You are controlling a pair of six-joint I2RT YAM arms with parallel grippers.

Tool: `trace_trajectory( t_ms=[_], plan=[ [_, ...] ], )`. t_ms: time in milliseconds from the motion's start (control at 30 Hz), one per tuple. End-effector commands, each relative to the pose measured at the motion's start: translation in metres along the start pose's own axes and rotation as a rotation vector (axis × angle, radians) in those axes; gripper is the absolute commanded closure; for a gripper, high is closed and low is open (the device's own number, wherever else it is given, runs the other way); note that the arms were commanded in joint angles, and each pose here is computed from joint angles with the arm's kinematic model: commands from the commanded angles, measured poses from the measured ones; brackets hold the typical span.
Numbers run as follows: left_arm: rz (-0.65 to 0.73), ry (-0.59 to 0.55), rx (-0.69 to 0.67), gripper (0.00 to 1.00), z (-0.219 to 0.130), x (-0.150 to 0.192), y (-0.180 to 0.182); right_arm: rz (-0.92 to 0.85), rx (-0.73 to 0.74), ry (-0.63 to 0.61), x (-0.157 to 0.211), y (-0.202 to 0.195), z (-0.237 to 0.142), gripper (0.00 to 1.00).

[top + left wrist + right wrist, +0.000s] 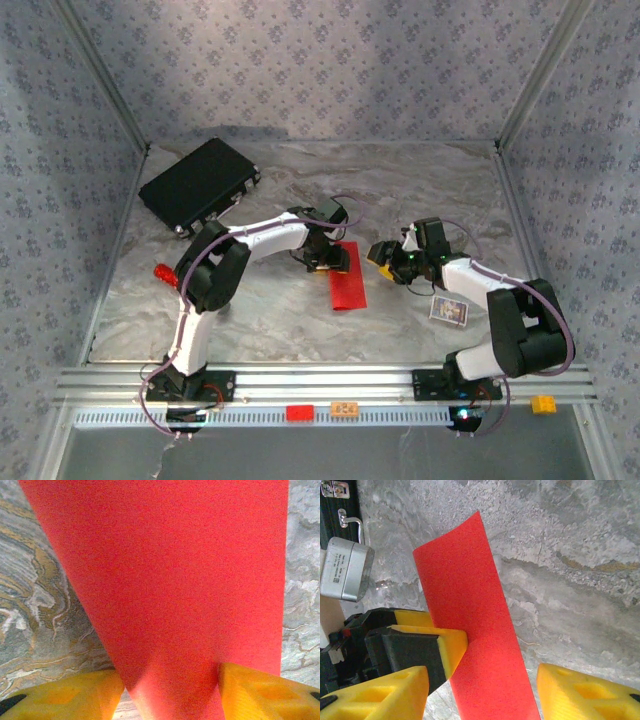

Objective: Fold a paper plane with a square sheet of paper (pick it up from the middle)
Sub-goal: Hold the square sheet of paper at the center of the table.

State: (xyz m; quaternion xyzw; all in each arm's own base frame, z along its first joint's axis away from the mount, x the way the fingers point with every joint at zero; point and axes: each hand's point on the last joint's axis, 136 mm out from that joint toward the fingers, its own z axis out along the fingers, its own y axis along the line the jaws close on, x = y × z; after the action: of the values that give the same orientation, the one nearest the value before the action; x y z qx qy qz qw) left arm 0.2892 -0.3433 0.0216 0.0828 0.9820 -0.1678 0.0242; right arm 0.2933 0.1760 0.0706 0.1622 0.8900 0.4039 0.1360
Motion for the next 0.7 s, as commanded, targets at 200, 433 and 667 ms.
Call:
trace_trajectory(
  t_ms=[200,433,667],
  plan=[
    [-0.009,0.060,-0.151,0.43,0.045,0.013,0.050,-0.034,0.000,0.080,0.006,0.011,0.012,0.72],
    [-0.013,0.059,-0.154,0.43,0.046,0.013,0.050,-0.052,0.020,0.142,0.015,0.013,0.028,0.91],
    [-0.014,0.061,-0.153,0.43,0.046,0.014,0.050,-0.062,0.033,0.187,0.019,0.013,0.043,1.00]
  ],
)
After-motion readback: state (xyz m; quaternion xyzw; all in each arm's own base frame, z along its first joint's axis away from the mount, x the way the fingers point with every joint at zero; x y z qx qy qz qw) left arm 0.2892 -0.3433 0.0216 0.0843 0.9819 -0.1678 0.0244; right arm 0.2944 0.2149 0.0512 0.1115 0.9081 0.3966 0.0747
